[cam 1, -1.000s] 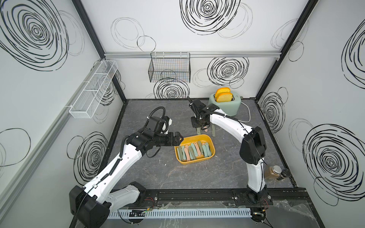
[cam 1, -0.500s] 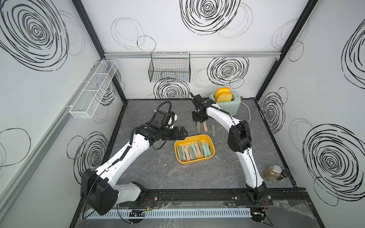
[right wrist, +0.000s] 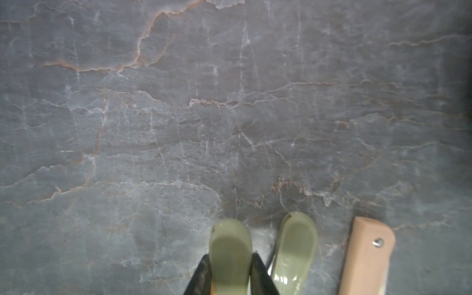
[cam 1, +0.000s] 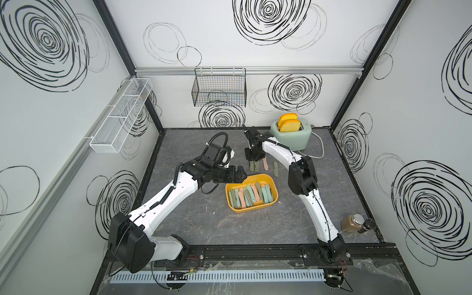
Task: Take the fruit knife out of the storage box
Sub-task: Place the fruit knife at the center of the board, then pick up the fruit knife from the storage box.
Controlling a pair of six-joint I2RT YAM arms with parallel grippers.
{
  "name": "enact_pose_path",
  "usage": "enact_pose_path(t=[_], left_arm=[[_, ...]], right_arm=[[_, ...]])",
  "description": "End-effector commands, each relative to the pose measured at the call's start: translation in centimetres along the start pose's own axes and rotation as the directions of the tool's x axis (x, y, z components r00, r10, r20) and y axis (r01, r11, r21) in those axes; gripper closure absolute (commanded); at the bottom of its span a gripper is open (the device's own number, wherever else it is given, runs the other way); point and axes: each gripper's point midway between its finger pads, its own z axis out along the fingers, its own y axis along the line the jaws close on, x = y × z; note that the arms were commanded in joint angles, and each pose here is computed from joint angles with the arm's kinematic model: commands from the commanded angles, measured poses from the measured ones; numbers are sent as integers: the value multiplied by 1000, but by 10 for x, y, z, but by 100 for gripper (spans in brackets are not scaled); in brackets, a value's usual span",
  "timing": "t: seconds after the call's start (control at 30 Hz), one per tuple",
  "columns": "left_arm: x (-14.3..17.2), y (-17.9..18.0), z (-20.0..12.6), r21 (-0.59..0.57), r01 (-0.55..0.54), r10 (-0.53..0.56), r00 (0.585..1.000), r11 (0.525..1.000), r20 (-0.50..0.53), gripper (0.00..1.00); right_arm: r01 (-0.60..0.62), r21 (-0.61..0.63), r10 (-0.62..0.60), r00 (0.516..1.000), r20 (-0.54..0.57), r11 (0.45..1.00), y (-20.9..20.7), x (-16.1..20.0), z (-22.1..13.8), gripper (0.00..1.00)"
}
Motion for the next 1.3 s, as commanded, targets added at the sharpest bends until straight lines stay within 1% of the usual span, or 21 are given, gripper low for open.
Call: enact_pose_path(t=[0.0,0.1,0.17,0.3,0.47,0.6,0.77,0.9,1.03,1.13,1.27], left_arm=[[-9,-9,-1,26,-22,21,999,999,25,2],[-7,-10,-1,26,-26,25,999,999,21,2],[-7,-10,-1,25,-28,27,999,999,20,2],[-6,-11,-2,25,-30,29,999,999,21,2],[-8,-12,-8,25,-35,34,999,999,36,2],[-5,-10,-12,23,-36,35,998,999,49,2],[9,-4,-16,23,-27,26,998,999,59,2],[24,3,-21,19,-17,15,998,1000,68,2],[39,10,-24,10,-12,11,998,1000,67,2],[48,14,-28,6,-5,5,998,1000,70,2],[58,17,-31,9,11,-12,997,1000,72,2]], right_arm=[[-3,-2,3,1000,-6,1000,0,-2,2,70],[-8,-4,8,1000,-11,1000,-1,-1,6,69],[-8,-5,8,1000,-12,1000,-1,-2,6,65],[-8,-7,8,1000,1,1000,0,-6,-2,64],[-4,-18,5,999,39,1000,3,-16,-38,64],[14,-5,-14,999,35,1000,2,-8,-64,65],[44,16,-45,998,37,999,2,21,-82,66],[46,19,-46,999,14,999,-2,54,-89,66],[69,24,-69,998,4,997,3,86,-98,67],[82,30,-82,997,-10,996,7,110,-99,67],[90,39,-88,995,-41,995,6,140,-91,67]])
